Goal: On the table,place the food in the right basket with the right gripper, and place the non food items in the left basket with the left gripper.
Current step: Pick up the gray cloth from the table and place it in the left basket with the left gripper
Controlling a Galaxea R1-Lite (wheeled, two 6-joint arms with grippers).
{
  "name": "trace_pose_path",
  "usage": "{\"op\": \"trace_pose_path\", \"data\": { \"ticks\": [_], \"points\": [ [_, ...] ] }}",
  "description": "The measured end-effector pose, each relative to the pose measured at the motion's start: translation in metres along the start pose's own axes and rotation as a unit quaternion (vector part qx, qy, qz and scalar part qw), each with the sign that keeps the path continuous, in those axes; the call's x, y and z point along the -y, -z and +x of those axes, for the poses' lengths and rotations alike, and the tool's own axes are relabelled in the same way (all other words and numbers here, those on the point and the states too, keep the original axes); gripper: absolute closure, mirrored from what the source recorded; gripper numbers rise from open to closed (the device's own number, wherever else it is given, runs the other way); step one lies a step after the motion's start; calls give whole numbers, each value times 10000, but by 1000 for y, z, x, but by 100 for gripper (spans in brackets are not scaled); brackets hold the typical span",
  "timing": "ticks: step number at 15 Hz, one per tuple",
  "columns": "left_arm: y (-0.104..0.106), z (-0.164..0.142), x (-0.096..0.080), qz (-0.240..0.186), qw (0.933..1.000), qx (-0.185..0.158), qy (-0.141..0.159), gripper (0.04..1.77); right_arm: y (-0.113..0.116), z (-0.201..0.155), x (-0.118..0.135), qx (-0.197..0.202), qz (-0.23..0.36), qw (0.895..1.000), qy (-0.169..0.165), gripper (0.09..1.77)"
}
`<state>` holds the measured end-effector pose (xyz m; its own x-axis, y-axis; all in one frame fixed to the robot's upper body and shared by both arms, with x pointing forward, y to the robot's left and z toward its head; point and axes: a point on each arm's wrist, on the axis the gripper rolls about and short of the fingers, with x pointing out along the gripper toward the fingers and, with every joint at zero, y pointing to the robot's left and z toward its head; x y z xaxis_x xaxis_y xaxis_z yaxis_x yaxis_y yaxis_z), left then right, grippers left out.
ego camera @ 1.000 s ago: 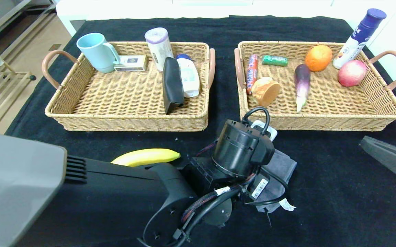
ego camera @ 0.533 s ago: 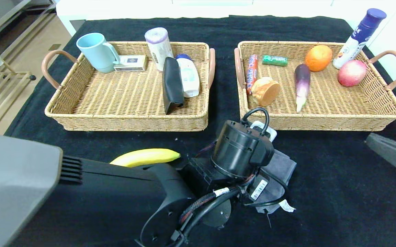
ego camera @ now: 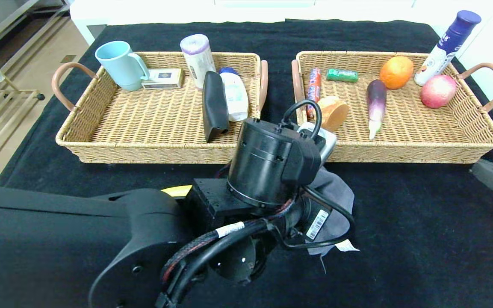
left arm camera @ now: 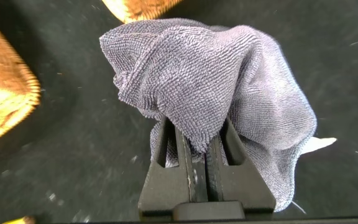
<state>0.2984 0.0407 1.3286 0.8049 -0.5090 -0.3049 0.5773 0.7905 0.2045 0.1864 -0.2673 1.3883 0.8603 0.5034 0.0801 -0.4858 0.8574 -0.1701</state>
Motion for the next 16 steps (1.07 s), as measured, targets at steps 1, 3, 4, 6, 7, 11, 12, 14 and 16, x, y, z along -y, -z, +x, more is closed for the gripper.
{"op": "trace_pose_path", "data": {
  "ticks": [1,3,4,6,7,11,12,14,16],
  "points": [
    [-3,-6,-1,-29,10000,51,15,159,1,1,0,-27,-1,10000,-1,15],
    [-9,-18,-6,-86,9998,182,16,159,2,3,-1,-69,-2,10000,-8,15],
    [-12,-24,-9,-105,9997,228,4,159,3,4,-1,-88,-2,10000,-12,15],
    [-16,-35,-17,-167,9993,326,-70,159,5,6,-2,-139,-6,9999,-23,15],
    [-19,-40,-22,-209,9989,388,-129,159,6,8,-2,-180,-12,9998,-23,15],
    [-25,-53,-47,-354,9969,546,-436,159,11,13,-4,-312,-29,9995,-45,15],
    [-26,-55,-53,-389,9963,577,-512,159,12,14,-4,-331,-33,9994,-49,15],
    [-28,-59,-64,-446,9948,620,-671,159,12,15,-4,-347,-33,9994,-56,15],
    [-30,-63,-77,-500,9929,673,-840,159,13,16,-4,-368,-36,9993,-57,15]
  ]
}}
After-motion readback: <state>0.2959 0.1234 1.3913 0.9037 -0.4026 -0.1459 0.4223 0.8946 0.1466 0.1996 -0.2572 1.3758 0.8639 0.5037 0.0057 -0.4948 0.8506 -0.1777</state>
